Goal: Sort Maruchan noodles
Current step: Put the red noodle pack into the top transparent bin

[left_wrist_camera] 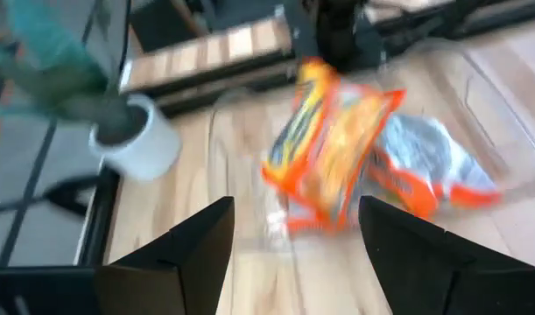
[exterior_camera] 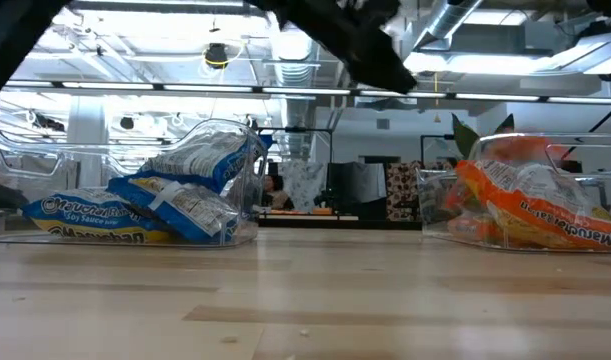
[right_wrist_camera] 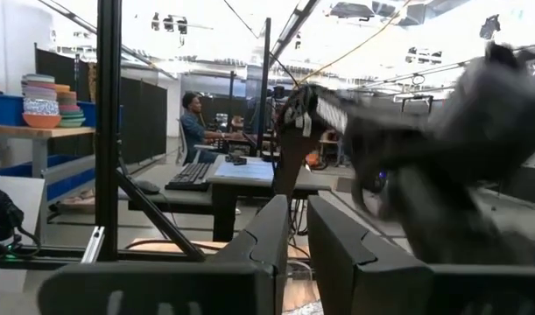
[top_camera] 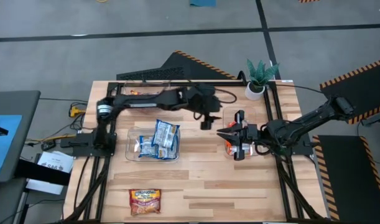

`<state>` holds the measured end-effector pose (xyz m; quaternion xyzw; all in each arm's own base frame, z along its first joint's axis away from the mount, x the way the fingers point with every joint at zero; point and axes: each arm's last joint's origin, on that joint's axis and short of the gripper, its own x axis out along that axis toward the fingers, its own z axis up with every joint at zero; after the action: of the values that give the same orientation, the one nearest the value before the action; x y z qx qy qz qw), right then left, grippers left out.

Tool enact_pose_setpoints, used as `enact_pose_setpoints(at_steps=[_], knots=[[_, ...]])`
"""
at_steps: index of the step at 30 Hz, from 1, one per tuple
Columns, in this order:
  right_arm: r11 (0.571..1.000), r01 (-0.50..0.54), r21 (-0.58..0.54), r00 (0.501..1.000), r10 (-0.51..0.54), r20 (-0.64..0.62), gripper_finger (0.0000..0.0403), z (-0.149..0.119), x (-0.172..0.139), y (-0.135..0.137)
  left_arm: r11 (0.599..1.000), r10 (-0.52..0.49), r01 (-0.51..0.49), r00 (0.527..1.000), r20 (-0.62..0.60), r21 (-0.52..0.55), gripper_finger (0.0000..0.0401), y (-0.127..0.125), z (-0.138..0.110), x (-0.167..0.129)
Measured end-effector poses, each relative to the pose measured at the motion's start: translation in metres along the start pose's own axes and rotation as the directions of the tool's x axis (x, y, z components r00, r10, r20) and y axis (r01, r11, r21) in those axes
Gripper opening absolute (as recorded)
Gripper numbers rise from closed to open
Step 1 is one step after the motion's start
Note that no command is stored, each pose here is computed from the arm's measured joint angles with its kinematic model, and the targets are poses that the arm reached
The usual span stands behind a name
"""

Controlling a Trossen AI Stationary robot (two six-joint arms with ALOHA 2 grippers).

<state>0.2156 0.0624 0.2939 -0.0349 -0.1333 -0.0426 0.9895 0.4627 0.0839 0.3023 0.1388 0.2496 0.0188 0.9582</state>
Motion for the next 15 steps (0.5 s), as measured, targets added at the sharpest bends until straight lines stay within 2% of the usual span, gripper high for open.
enact_pose_setpoints(at_steps=[5, 8, 13, 15], knots=[[1.000, -0.002, -0.002, 1.000, 0.002, -0.013, 0.0071, -0.002, 0.000, 0.000, 0.999, -0.025, 0.022, 0.992, -0.124, -0.026, 0.0235, 0.005, 0.007, -0.048], [1.000, -0.005, -0.003, 1.000, 0.005, -0.028, 0.0071, -0.003, 0.000, 0.001, 0.998, -0.043, 0.036, 0.991, -0.130, -0.051, 0.0236, -0.001, 0.004, -0.074], [1.000, -0.002, 0.004, 0.999, 0.002, -0.051, 0.0071, -0.006, 0.001, 0.000, 0.994, -0.061, 0.058, 0.997, -0.036, -0.094, 0.0236, -0.031, -0.030, -0.108], [1.000, -0.004, 0.000, 0.998, 0.004, -0.065, 0.0071, -0.007, 0.001, 0.000, 0.991, -0.056, 0.064, 0.996, 0.067, -0.117, 0.0236, -0.048, -0.047, -0.125]])
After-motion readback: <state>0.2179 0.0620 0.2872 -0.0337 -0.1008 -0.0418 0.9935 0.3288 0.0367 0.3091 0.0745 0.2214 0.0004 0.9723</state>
